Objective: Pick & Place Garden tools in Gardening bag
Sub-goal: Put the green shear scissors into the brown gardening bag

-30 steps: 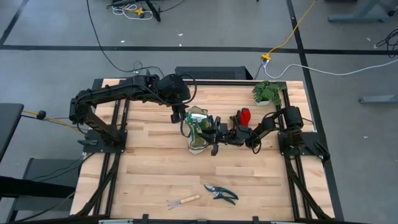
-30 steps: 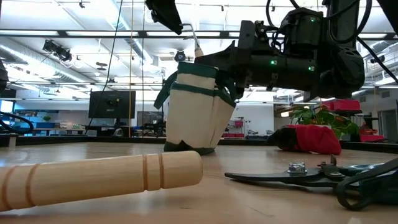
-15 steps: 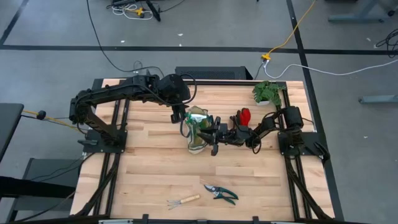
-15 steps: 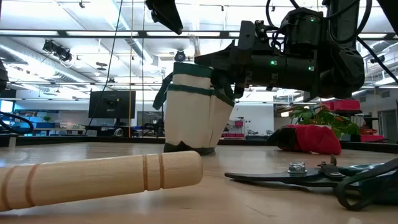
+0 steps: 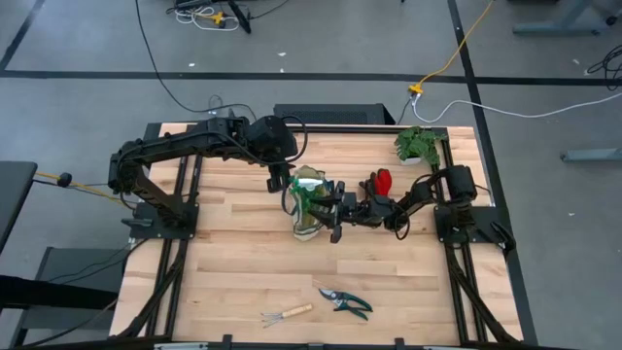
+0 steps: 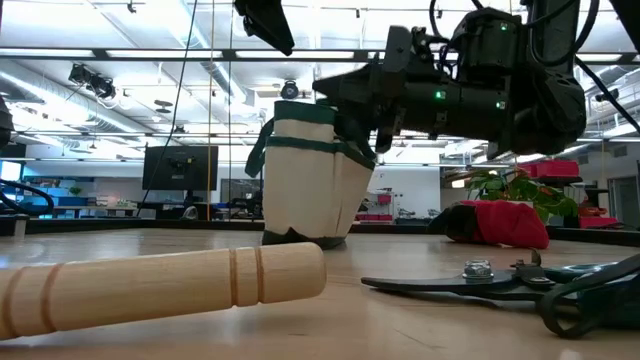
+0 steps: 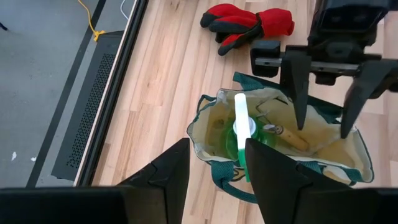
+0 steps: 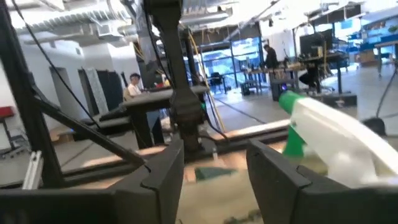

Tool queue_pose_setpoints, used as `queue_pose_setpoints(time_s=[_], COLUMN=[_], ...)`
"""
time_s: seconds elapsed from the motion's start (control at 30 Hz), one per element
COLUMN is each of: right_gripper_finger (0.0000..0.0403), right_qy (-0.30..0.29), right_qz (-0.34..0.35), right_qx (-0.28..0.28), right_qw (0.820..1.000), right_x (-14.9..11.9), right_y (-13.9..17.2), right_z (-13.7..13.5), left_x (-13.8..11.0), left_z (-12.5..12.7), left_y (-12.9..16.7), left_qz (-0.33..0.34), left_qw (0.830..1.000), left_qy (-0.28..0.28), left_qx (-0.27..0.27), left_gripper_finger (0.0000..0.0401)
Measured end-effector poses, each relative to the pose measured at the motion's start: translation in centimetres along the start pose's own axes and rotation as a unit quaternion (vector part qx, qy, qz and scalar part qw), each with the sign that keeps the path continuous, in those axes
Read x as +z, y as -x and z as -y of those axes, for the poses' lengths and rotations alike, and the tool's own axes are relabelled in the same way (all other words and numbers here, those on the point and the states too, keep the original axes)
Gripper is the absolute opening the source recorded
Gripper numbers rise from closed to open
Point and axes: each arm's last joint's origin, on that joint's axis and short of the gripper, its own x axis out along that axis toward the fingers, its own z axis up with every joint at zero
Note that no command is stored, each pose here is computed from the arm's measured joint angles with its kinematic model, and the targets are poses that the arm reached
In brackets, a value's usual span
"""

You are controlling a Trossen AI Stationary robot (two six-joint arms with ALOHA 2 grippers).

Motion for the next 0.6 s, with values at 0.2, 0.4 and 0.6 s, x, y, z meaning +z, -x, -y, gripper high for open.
queue_pose_setpoints(time_s=[0.2, 0.4, 0.6], right_gripper_finger=[0.0180, 0.0173, 0.0167], right_qy=[0.008, 0.030, 0.038], right_qz=[0.000, -0.082, -0.163], right_qx=[0.034, 0.046, 0.061], right_qw=[0.999, 0.995, 0.984], right_x=[1.5, 2.2, 4.1], right_y=[-0.1, 0.2, 1.4], right_z=[-0.7, -2.2, -3.8], left_x=[0.0, 0.0, 0.0], left_z=[0.0, 0.0, 0.0], left_y=[0.0, 0.0, 0.0], left_qz=[0.000, 0.000, 0.000], left_qw=[1.000, 1.000, 1.000], left_qy=[0.000, 0.000, 0.000], left_qx=[0.000, 0.000, 0.000], left_gripper_finger=[0.0163, 0.0163, 0.0163])
